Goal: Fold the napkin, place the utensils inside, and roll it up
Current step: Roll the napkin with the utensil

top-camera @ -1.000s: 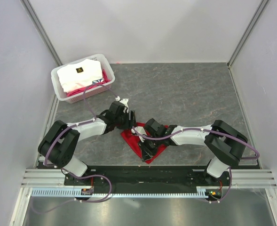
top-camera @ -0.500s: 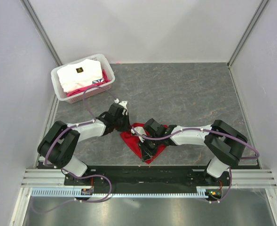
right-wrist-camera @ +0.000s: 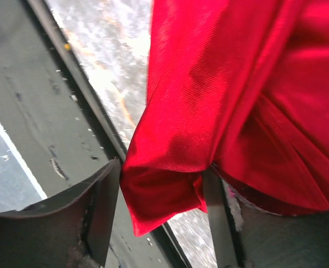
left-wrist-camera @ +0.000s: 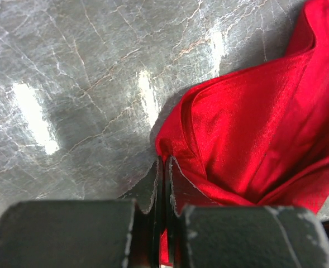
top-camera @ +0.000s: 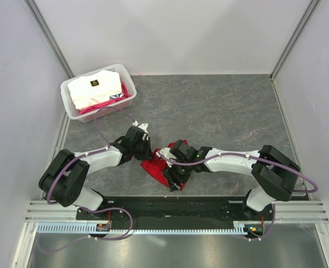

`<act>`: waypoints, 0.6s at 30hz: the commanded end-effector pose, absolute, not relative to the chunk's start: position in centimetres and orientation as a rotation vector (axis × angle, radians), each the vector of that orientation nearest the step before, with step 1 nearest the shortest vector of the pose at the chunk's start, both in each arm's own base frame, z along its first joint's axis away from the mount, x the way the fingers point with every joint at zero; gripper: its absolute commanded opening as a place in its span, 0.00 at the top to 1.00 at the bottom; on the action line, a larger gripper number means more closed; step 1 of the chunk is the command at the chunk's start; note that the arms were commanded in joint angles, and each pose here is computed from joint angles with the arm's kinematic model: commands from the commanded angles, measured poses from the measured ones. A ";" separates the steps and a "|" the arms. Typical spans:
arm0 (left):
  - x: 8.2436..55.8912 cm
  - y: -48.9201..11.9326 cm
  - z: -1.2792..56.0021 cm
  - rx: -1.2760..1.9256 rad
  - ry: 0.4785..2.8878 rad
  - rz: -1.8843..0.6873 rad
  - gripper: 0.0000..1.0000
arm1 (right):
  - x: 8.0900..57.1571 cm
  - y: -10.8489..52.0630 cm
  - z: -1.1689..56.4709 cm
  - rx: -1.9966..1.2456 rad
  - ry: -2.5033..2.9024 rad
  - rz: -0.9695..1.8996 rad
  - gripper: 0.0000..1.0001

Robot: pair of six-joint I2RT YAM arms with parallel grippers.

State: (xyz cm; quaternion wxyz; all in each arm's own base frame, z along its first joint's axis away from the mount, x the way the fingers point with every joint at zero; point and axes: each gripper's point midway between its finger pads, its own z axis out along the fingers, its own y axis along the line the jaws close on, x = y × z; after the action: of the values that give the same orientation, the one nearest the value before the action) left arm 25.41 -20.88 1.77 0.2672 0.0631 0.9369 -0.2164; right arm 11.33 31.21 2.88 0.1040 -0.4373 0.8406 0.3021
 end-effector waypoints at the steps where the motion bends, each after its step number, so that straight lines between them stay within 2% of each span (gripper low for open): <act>1: 22.3 -19.5 -0.3 0.137 2.666 -0.544 0.98 | 13.7 30.3 5.2 -1.261 2.447 0.716 0.30; 8: 22.0 -19.0 -0.8 0.098 2.698 -0.516 0.98 | 16.0 31.0 9.6 -1.272 2.367 0.605 0.22; 12: 22.1 -19.0 -0.8 0.082 2.708 -0.504 0.98 | 16.7 32.5 11.4 -1.305 2.250 0.429 0.15; 18: 21.9 -19.3 -0.8 0.070 2.733 -0.521 0.98 | 17.7 35.4 11.2 -1.238 2.066 0.285 0.14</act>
State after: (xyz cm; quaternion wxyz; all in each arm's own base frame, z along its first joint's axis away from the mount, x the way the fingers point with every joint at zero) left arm 25.03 -20.87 1.68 0.2532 0.0379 0.9416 -0.2185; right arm 15.72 34.19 10.64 0.2680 -0.4900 0.8138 0.1608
